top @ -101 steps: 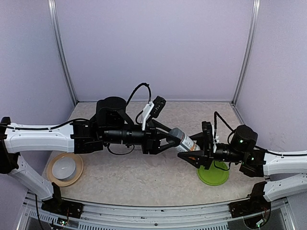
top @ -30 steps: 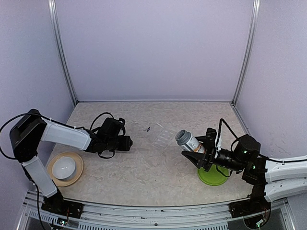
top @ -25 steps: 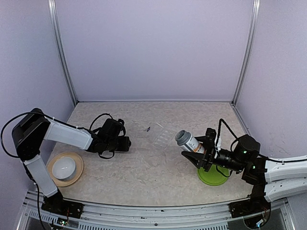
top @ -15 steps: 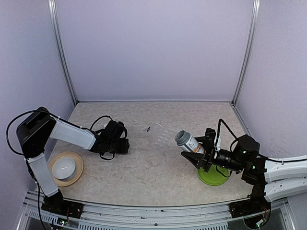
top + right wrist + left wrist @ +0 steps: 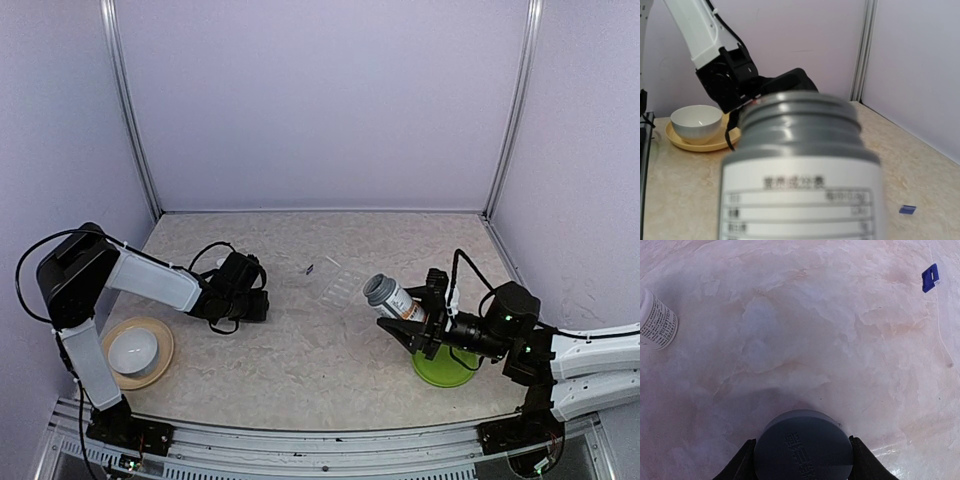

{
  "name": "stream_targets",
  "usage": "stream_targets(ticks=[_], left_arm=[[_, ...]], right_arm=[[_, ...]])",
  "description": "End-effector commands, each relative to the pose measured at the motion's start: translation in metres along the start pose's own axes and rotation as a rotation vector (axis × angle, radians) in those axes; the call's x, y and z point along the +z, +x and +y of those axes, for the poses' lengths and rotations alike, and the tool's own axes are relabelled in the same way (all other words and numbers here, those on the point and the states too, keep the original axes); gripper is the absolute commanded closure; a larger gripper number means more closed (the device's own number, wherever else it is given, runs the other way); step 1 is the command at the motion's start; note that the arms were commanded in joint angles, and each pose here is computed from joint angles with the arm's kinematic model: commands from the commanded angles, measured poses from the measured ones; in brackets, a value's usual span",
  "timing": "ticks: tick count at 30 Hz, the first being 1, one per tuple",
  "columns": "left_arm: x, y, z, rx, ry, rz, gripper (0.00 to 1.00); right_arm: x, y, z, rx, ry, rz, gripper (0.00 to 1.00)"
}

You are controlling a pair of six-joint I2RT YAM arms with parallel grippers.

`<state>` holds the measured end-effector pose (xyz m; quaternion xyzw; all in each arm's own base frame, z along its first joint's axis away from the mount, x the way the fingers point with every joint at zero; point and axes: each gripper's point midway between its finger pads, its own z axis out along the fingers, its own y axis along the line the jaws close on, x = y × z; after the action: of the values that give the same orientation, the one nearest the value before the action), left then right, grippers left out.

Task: Sort the pills into containers
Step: Place the lid of the pill bottle at the center of the board.

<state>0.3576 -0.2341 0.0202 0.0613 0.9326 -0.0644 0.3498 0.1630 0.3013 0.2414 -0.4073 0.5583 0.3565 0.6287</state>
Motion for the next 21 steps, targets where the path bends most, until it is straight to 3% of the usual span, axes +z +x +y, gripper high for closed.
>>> stream_targets(ticks=[1, 11, 21], left_arm=[[-0.004, -0.009, 0.001, 0.002, -0.002, -0.012, 0.45], [-0.02, -0.025, 0.0, -0.012, 0.004, -0.054, 0.24], [-0.035, -0.058, -0.012, -0.009, 0.039, -0.117, 0.14]], right_arm=[[-0.001, -0.001, -0.001, 0.006, 0.002, -0.015, 1.0], [0.0, 0.001, -0.001, 0.009, -0.001, -0.011, 1.0], [0.002, 0.002, 0.001, 0.014, -0.011, -0.009, 1.0]])
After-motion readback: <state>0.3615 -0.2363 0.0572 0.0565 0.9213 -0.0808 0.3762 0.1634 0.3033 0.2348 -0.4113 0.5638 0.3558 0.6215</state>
